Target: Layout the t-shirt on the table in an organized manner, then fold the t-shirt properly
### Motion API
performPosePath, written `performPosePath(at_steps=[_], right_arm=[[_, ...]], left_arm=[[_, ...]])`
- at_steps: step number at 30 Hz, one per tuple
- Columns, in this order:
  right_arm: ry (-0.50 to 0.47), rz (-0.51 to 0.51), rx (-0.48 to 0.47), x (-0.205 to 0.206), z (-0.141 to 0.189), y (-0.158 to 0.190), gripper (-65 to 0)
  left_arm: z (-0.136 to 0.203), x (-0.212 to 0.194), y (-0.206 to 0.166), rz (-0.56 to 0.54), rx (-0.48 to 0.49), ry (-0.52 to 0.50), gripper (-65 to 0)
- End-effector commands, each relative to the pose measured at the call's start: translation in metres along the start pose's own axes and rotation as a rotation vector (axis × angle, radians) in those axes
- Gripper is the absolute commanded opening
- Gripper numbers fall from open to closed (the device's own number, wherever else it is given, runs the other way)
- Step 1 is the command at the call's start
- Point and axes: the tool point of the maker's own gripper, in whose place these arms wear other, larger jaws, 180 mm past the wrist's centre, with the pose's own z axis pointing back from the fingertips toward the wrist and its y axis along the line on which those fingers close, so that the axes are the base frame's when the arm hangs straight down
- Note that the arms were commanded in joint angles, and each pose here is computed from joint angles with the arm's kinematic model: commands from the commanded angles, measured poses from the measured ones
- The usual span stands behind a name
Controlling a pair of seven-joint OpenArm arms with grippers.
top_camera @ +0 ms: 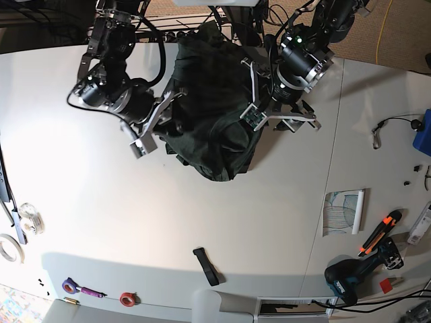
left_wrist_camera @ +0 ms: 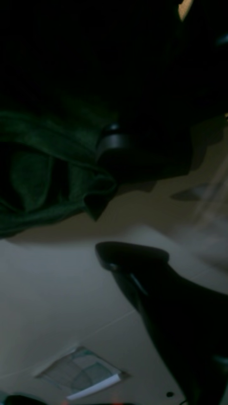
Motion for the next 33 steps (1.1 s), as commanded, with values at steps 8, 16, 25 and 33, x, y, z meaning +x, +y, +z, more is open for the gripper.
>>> performPosePath(at_steps=[8, 16, 25, 33], right_arm=[[-0.218, 0.109, 0.092, 0.058, 0.024, 0.036, -46.9], [-0.12, 0.166, 0.14, 0.042, -0.003, 0.061, -63.1], [0.178, 0.161, 0.174, -0.043, -0.066, 0.07, -65.0], [0.316, 0.009, -0.147, -0.099, -0.081, -0.008, -65.0]], left_arm=[[0.009, 0.017, 0.047, -0.004, 0.25, -0.081, -50.5], [0.015, 0.012, 0.081, 0.036, 0.368, -0.076, -65.0], [0.014, -0.007, 0.1, 0.177, 0.302, -0.055, -65.0], [0.015, -0.02, 0.092, 0.23, 0.243, -0.066, -65.0]])
